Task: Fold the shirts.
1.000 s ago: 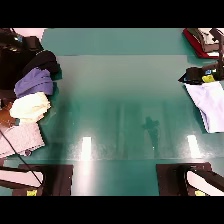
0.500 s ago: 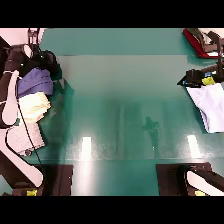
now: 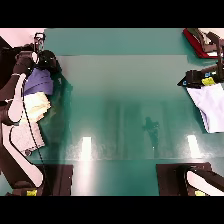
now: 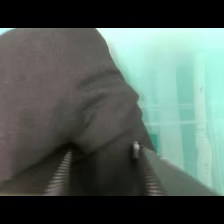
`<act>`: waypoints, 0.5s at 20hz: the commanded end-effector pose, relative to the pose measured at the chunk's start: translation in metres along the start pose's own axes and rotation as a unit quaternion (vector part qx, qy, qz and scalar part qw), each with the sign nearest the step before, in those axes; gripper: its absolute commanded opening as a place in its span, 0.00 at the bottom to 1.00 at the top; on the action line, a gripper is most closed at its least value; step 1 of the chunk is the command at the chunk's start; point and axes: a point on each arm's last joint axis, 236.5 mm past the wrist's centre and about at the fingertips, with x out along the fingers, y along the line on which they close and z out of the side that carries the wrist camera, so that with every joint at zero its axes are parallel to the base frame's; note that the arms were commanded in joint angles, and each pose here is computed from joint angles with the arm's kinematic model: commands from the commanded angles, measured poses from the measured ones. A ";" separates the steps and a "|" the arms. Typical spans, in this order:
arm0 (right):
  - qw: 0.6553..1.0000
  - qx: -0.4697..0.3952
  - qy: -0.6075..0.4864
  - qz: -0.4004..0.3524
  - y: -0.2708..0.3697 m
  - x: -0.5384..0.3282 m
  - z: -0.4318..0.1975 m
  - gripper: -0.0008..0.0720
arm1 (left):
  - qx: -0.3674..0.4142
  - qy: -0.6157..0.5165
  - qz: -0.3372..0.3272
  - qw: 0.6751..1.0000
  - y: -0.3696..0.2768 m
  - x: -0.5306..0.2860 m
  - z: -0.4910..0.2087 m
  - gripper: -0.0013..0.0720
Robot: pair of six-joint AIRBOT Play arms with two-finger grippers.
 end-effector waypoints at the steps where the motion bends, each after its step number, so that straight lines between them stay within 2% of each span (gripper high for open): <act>1: 1.000 0.000 0.001 0.001 0.000 0.000 0.000 0.03 | 0.002 0.015 -0.001 1.000 0.000 0.002 -0.008 0.40; 2: 1.000 0.000 0.001 0.001 0.000 0.000 0.000 0.03 | 0.002 0.015 -0.001 1.000 0.000 0.002 -0.008 0.20; 3: 1.000 0.000 0.001 0.001 0.000 0.000 0.000 0.03 | 0.002 0.017 -0.002 1.000 -0.001 0.002 -0.009 0.06; 6: 1.000 0.000 0.001 0.001 0.001 0.000 0.000 0.03 | -0.004 0.023 -0.002 1.000 0.002 -0.010 -0.001 0.06; 10: 1.000 0.001 -0.001 0.001 0.000 0.000 0.001 0.03 | -0.033 -0.098 0.003 0.995 0.012 -0.086 0.102 0.06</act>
